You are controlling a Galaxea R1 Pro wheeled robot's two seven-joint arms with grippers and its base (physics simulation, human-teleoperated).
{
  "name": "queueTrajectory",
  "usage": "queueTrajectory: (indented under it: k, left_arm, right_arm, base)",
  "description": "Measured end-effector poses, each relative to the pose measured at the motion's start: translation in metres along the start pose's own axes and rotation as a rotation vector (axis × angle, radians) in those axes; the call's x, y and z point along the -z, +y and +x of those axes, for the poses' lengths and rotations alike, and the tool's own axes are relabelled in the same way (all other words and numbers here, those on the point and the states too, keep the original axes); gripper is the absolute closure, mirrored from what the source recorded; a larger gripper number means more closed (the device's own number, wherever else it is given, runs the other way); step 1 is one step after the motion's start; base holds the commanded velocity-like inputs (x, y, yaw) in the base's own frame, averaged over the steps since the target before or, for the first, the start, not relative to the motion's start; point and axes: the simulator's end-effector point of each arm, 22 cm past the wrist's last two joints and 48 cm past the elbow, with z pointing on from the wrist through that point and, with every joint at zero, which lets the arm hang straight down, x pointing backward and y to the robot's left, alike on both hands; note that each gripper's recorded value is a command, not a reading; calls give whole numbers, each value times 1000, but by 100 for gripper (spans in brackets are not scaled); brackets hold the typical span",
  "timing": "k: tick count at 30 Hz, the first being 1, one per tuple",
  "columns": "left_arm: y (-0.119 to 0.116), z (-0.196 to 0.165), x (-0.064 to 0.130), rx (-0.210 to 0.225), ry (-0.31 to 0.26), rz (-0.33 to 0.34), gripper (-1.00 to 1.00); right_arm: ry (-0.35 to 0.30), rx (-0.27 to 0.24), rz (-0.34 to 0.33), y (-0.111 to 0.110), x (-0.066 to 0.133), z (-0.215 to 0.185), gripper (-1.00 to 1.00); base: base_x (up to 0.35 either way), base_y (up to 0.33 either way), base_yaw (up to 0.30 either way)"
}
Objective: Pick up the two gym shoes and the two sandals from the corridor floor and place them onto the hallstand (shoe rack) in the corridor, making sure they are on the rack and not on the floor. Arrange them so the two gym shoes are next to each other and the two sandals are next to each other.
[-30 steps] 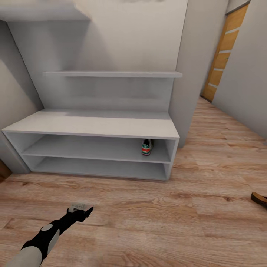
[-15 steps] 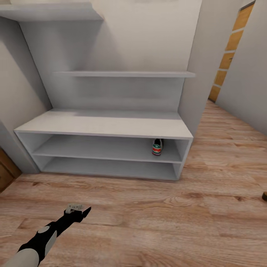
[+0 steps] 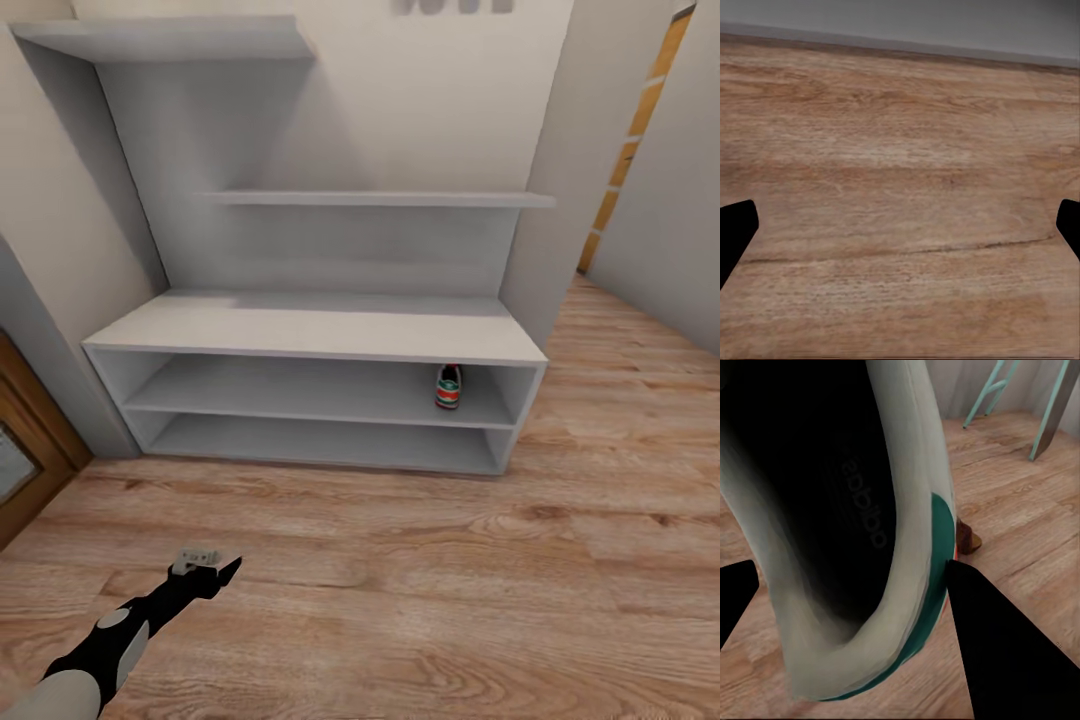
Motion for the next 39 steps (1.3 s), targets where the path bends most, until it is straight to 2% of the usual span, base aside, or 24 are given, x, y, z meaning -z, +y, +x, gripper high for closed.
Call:
queueTrajectory:
  k: [5,15,16,17,19,20,21,22,24,25,27,28,29,32,35,37,39]
  left_arm:
    - [1,-1,0,0,-2,-1,-100]
    - [2,-6,0,21,-21,-8,-100]
    - [-2,-5,-1,18,-20,1,-100]
    - [-3,-4,-1,18,-18,3,-100]
    - [-5,0,0,15,-14,12,-100]
    - [-9,12,6,14,-2,36,-100]
    - [-11,14,7,15,-1,44,-100]
    - [-15,17,9,15,1,64,-100]
    - [-21,18,12,11,0,100,-100]
    - [-26,19,14,8,1,125,-100]
    - [-34,21,20,0,3,182,-100]
    - [-43,22,24,-7,3,234,-100]
    - [-57,22,29,-23,-3,306,-100]
    - [-70,23,36,-39,-9,371,-100]
    - [-84,32,51,-55,2,469,-100]
    - [-85,33,59,-63,7,507,-100]
    - [-84,35,74,-79,20,566,-100]
  right_arm:
    - [0,-1,0,0,0,0,100]
    - [-7,-2,3,0,1,-4,100]
    - [54,9,-46,30,-2,29,100]
    - [112,-1,-106,71,2,64,100]
    - [150,46,-201,126,7,86,100]
    - [186,73,-295,188,21,112,100]
    - [212,156,-441,264,41,131,100]
    - [218,163,-465,286,51,138,100]
    - [220,162,-468,312,62,145,100]
    - [222,168,-478,333,71,150,100]
    - [223,170,-507,382,94,157,100]
    - [220,170,-523,412,108,156,100]
    - [233,181,-563,453,130,157,100]
    - [263,198,-600,489,150,158,100]
    - [320,208,-665,539,178,151,100]
    - [346,207,-686,558,186,145,100]
    - [404,215,-716,588,193,136,100]
  base:
    - [-8,305,-214]
    - [0,19,-6]
    - [0,0,0]
    - [0,0,0]
    - [0,0,0]
    - [0,0,0]
    - [0,0,0]
    - [0,0,0]
    - [0,0,0]
    - [0,0,0]
    - [0,0,0]
    - [0,0,0]
    - [0,0,0]
    - [0,0,0]
    - [0,0,0]
    - [0,0,0]
    - [0,0,0]
